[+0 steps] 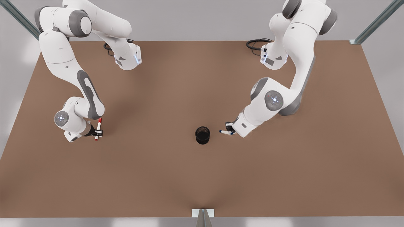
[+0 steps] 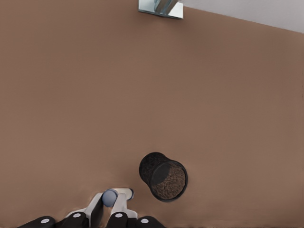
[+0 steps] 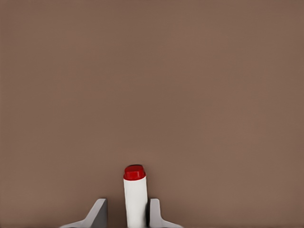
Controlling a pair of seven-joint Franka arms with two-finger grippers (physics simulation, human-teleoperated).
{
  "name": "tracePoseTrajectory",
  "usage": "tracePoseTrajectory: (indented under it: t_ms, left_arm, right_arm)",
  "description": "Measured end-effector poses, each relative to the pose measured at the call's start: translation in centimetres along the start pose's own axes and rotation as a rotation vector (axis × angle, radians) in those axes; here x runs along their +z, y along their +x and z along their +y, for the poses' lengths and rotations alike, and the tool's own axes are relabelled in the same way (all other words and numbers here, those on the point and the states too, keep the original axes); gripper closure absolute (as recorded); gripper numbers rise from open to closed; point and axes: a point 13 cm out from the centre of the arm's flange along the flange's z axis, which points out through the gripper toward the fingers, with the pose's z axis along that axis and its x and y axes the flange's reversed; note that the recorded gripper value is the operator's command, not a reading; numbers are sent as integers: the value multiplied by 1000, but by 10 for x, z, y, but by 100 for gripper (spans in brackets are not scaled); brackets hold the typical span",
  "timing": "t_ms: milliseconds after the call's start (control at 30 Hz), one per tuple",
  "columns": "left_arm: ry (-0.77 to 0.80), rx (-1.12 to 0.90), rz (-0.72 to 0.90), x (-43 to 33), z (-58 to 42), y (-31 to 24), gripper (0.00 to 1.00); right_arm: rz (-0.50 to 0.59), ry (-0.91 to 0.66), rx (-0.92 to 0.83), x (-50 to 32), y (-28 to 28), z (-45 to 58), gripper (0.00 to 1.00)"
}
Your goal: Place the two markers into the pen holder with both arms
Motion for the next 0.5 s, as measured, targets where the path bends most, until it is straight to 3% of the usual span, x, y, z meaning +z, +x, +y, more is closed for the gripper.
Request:
tracePoseTrajectory:
  t_ms: [67,167,333,500]
  left_arm:
    - [4,-16,21,3,-22,14,79]
    - [-4,-62,51,21,-32,24,79]
    - [5,-143,56,54,-44,27,79]
    - [15,-218,20,71,-45,13,79]
  right_arm:
    - [-1,0,-1,0,0,0,67]
    - [-2,-2,-4,-1,0,0,77]
    - [-15,-5,-16,-8,-5,2,79]
    - [-150,-12,-93,-109,-59,44,79]
